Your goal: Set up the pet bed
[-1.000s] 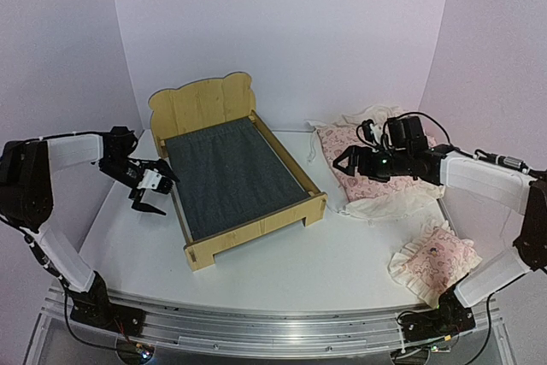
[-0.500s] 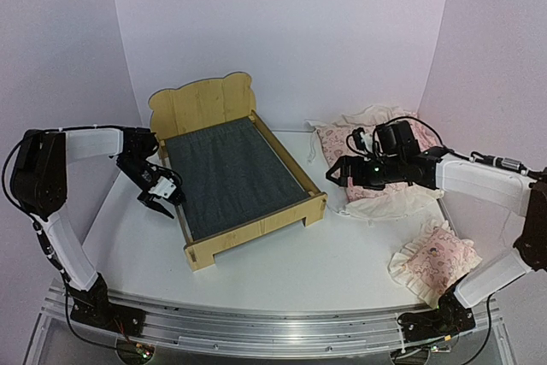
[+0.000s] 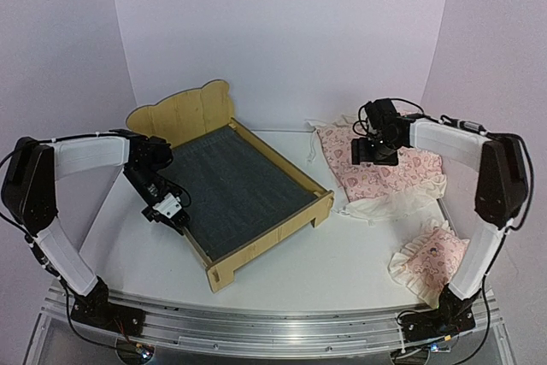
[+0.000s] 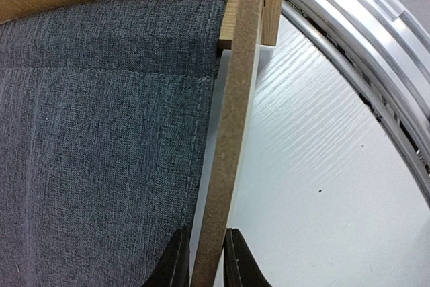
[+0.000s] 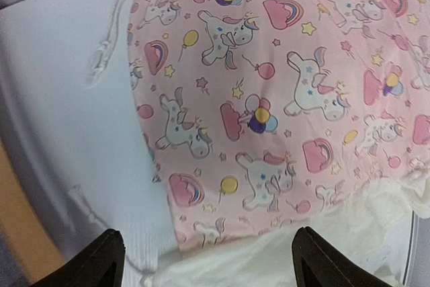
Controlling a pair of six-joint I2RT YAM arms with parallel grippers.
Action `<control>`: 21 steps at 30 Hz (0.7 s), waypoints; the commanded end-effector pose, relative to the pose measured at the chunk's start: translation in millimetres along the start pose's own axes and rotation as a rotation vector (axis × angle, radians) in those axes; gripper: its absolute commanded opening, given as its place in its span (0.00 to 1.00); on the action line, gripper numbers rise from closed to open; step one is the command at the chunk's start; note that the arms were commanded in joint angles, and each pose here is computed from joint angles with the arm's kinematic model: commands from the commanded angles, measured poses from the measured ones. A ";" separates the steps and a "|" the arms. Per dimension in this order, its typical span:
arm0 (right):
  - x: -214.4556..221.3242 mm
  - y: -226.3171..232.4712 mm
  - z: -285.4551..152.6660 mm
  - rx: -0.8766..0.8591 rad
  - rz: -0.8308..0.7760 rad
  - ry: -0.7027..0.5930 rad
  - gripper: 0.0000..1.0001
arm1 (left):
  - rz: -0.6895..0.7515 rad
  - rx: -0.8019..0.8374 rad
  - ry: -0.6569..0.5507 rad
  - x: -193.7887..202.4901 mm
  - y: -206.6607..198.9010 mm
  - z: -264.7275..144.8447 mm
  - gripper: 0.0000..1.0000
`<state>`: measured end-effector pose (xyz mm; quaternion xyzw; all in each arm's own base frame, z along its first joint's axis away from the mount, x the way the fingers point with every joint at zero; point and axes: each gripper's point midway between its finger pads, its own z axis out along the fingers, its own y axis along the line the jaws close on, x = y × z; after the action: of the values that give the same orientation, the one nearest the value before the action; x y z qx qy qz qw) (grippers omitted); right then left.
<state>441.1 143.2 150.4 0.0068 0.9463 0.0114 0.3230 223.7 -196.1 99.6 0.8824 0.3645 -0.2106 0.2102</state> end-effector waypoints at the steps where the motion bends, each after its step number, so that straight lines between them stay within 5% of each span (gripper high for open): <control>1: -1.1 13.5 46.8 -0.018 -0.088 0.088 0.85 | -0.101 -0.036 -0.121 -46.4 -5.8 -9.9 0.11; 6: 14.7 14.5 97.4 0.012 -0.088 0.168 0.80 | -0.271 -0.071 -0.164 -74.7 9.7 6.1 0.11; 12: 41.1 1.0 127.0 0.068 -0.042 0.253 0.41 | -0.371 -0.077 -0.214 -90.0 12.8 14.5 0.19; 16: 22.9 -2.1 102.4 0.079 -0.020 0.211 0.03 | -0.366 -0.111 -0.232 -96.1 20.9 6.7 0.30; 21: -38.7 -3.0 19.7 0.033 0.025 0.016 0.00 | -0.369 -0.170 -0.246 -106.8 45.7 -14.0 0.52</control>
<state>476.2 142.7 37.6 -0.0013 0.9787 -0.0318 0.2029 174.6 -260.1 133.9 0.7698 0.5065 -0.3113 0.2325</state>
